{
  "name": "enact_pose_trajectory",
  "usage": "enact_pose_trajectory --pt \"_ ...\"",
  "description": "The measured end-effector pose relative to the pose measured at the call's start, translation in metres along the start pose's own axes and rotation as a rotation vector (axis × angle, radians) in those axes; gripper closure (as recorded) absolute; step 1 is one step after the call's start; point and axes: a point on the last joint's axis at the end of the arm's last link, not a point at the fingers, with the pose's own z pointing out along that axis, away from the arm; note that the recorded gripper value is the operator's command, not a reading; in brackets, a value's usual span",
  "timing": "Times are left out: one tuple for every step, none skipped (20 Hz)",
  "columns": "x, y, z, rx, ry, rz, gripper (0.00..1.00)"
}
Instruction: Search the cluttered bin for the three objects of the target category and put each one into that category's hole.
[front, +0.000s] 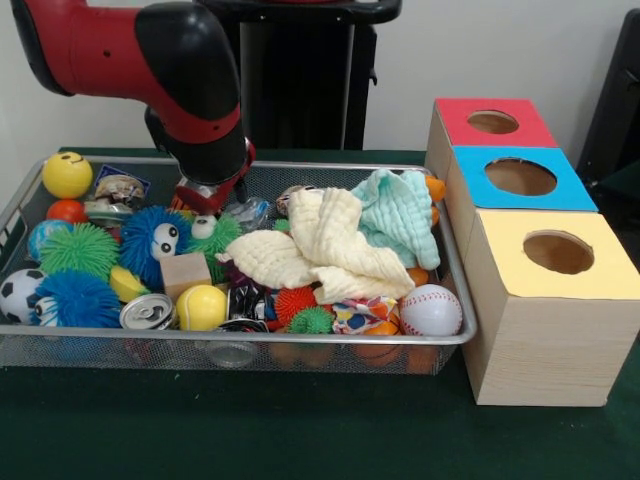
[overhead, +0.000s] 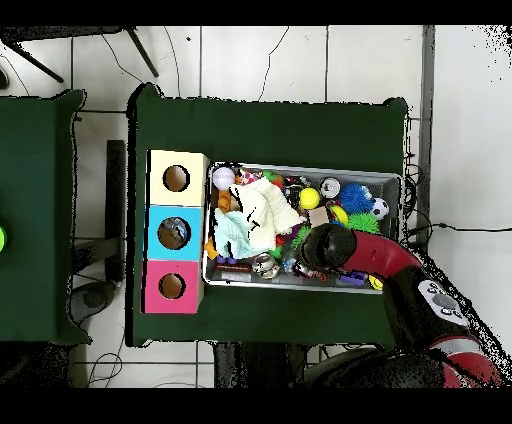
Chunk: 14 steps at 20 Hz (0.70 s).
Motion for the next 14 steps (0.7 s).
enact_pose_trajectory --pt "0.0000 -0.0008 0.0000 -0.007 -0.004 0.004 0.00" --pt "0.0001 -0.0015 -0.0003 -0.014 -0.007 0.007 0.00" --pt "0.0001 -0.0015 -0.0004 -0.021 -0.009 0.009 0.00" --pt "-0.0008 -0.0013 -0.0003 -0.029 -0.012 0.010 0.00" --pt "-0.0014 -0.0013 -0.0003 -0.031 -0.014 0.011 0.00" --pt "-0.0019 -0.0014 -0.0002 -0.032 -0.015 0.011 0.00" --pt "-0.0023 -0.0012 0.0000 -0.035 -0.015 0.011 0.00" --pt "-0.0027 -0.0011 0.0001 -0.037 -0.016 0.012 0.00" --pt "-0.0033 -0.0009 0.0003 -0.039 -0.018 0.012 0.00" --pt "-0.0036 -0.0009 0.0004 -0.040 -0.020 0.012 0.00" --pt "-0.0039 -0.0009 0.0004 -0.046 -0.024 0.014 0.00" --pt "-0.0038 -0.0009 0.0003 -0.050 -0.027 0.015 0.00" --pt "-0.0038 -0.0010 0.0002 -0.052 -0.029 0.016 0.00" --pt "-0.0038 -0.0011 0.0002 -0.055 -0.031 0.017 0.00"
